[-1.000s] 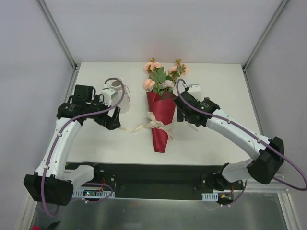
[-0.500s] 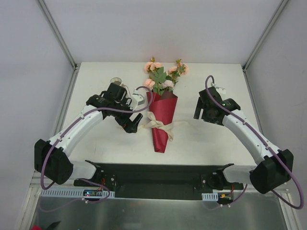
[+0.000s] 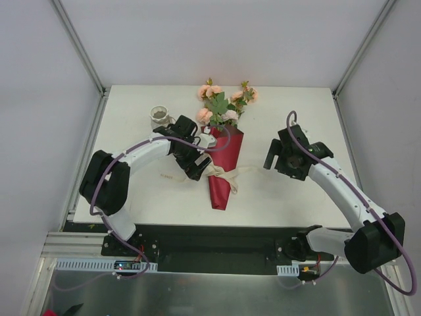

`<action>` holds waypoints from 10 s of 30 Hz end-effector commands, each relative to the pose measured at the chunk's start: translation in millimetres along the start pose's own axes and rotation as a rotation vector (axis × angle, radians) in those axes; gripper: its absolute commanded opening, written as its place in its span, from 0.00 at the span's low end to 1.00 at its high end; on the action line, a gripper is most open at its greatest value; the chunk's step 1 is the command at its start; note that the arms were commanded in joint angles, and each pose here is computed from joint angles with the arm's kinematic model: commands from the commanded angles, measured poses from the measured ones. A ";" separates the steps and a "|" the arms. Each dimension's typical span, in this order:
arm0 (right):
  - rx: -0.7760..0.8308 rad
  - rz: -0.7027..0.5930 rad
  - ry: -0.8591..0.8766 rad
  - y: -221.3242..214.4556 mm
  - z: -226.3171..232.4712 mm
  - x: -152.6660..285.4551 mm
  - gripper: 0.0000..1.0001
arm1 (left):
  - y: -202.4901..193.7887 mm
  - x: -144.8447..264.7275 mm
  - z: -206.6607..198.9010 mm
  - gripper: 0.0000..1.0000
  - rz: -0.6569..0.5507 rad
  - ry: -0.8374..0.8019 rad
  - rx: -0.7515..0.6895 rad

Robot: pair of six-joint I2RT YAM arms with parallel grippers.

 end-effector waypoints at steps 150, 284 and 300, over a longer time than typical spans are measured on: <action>1.429 -0.684 -0.224 -159.1 192.5 -25.1 0.96 | -148.3 158.5 49.6 0.99 -0.137 0.587 0.532; 0.476 0.237 0.916 79.9 148.3 -141.2 0.92 | -118.1 223.9 35.1 0.99 -0.229 0.687 0.444; 0.522 0.276 0.993 66.2 162.5 -158.0 0.50 | -119.0 224.4 31.2 0.99 -0.227 0.677 0.431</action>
Point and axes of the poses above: each gripper's point midway between its finger pads, its own x axis back along the fingers, its own z axis along the line the jaws close on, y = z × x, the point moved 7 cm from there along x, back along the fingers, and after that the axes turned 3 degrees about -x, right-handed, at the moved point
